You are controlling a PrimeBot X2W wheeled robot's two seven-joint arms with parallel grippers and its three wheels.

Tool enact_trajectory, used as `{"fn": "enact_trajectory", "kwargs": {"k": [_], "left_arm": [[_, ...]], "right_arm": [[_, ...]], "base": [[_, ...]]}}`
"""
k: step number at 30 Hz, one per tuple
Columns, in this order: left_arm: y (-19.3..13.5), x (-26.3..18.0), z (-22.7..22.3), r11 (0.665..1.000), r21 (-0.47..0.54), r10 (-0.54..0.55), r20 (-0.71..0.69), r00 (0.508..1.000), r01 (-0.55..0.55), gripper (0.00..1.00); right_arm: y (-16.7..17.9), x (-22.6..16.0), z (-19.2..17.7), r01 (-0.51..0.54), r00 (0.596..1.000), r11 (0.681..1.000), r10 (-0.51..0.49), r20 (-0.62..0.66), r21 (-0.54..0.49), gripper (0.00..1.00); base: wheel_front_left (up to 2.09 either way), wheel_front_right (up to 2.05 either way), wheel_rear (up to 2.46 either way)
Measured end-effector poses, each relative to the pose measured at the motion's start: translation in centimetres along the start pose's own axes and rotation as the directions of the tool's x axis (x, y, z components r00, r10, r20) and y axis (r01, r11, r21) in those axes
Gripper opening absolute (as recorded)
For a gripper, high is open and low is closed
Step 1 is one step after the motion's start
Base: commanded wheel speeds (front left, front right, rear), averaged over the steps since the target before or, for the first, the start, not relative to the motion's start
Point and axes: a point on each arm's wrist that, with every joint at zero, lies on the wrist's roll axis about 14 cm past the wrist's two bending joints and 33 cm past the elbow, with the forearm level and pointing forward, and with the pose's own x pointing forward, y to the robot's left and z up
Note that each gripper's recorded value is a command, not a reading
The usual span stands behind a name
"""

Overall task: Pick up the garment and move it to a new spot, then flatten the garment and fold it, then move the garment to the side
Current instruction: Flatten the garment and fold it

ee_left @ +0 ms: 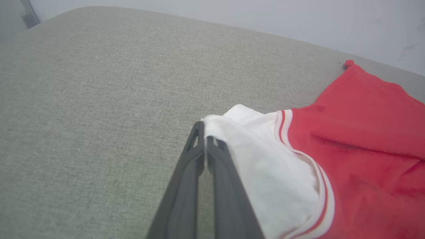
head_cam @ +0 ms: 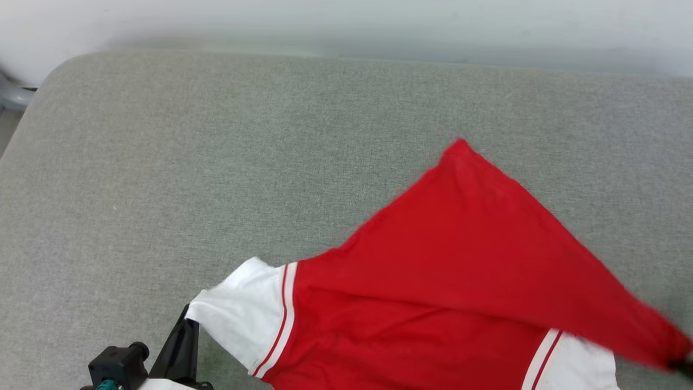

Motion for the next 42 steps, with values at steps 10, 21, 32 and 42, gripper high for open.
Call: {"fn": "enact_trajectory", "kwargs": {"k": [10,21,32,42], "left_arm": [[-0.2,0.1,-0.3,1.000,0.004,-0.008,-0.012,1.000,0.008,0.00],[-0.2,0.1,0.2,1.000,0.014,-0.010,0.002,1.000,0.010,0.00],[-0.6,0.0,0.5,1.000,0.015,-0.018,0.008,1.000,0.018,0.00],[-1.0,1.1,0.9,0.999,0.022,-0.027,0.016,0.999,0.027,0.00]], "right_arm": [[4.1,1.4,-10.0,-0.075,0.975,0.992,0.094,-0.202,0.099,0.00],[3.8,1.5,-7.0,-0.058,0.998,0.984,0.060,-0.005,0.167,1.00],[0.9,-4.9,11.2,0.017,0.849,0.999,-0.036,0.528,0.041,1.00],[4.7,-4.0,18.9,0.027,0.868,0.982,0.069,0.493,-0.185,1.00]], "base": [[0.00,0.00,0.00],[0.00,0.00,0.00],[0.00,0.00,0.00],[0.00,0.00,0.00]]}}
